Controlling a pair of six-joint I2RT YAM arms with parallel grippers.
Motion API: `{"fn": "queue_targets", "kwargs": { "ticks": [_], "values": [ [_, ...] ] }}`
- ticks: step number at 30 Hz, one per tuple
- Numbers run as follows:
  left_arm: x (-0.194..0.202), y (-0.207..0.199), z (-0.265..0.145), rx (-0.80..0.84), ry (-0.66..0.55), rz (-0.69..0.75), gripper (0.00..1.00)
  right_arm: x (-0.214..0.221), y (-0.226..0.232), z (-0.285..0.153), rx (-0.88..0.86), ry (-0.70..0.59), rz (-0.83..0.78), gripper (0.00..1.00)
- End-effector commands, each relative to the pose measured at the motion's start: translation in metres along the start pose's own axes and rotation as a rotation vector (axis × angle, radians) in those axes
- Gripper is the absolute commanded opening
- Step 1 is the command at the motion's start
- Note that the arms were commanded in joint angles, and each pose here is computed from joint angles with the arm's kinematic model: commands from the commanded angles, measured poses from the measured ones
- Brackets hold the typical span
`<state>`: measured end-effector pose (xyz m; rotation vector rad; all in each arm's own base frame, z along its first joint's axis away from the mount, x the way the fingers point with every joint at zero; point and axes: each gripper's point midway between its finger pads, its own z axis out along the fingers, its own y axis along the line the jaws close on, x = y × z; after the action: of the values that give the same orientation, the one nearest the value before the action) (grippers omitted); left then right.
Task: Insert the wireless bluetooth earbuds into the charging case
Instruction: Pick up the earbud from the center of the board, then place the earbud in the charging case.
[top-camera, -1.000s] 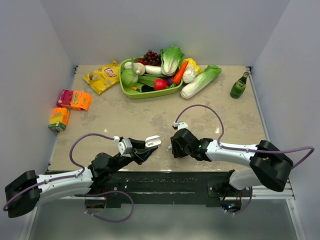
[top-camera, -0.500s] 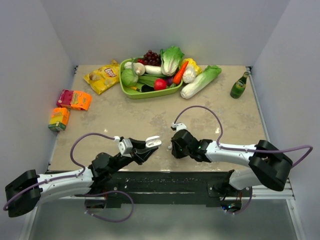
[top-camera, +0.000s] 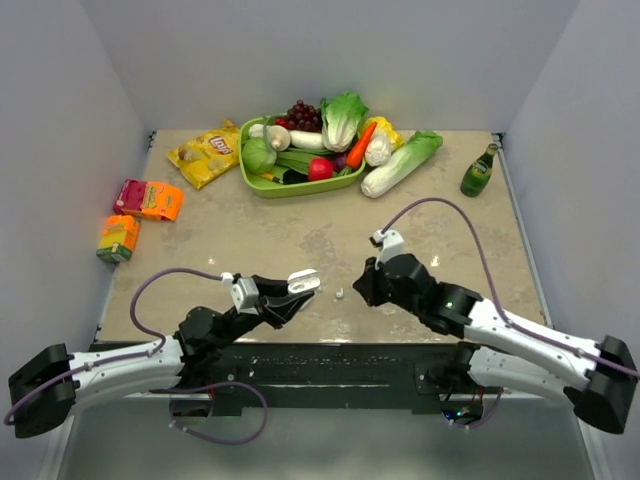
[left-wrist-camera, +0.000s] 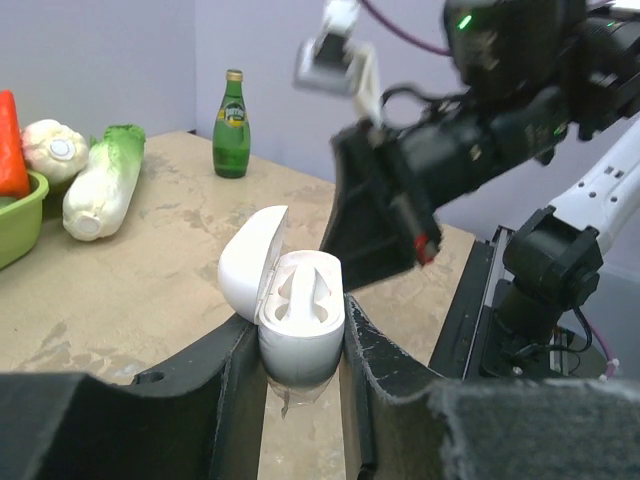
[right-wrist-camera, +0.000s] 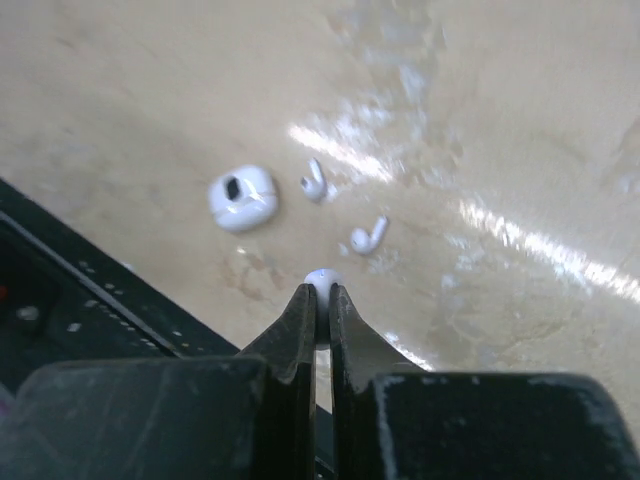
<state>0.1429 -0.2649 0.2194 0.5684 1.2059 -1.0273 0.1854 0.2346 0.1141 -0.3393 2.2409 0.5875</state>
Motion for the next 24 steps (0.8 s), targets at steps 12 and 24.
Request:
{"fn": "queue_targets", "kwargs": {
  "ticks": [12,24],
  "values": [
    [-0.071,-0.031,0.012,0.258,-0.193,0.008,0.00,-0.091,0.098,-0.155,-0.630,-0.350,-0.377,0.00],
    [-0.069,-0.077,0.038,0.582,-0.070,-0.018,0.00,-0.096,0.110,-0.180,-0.719,-0.384,-0.466,0.00]
  ]
}}
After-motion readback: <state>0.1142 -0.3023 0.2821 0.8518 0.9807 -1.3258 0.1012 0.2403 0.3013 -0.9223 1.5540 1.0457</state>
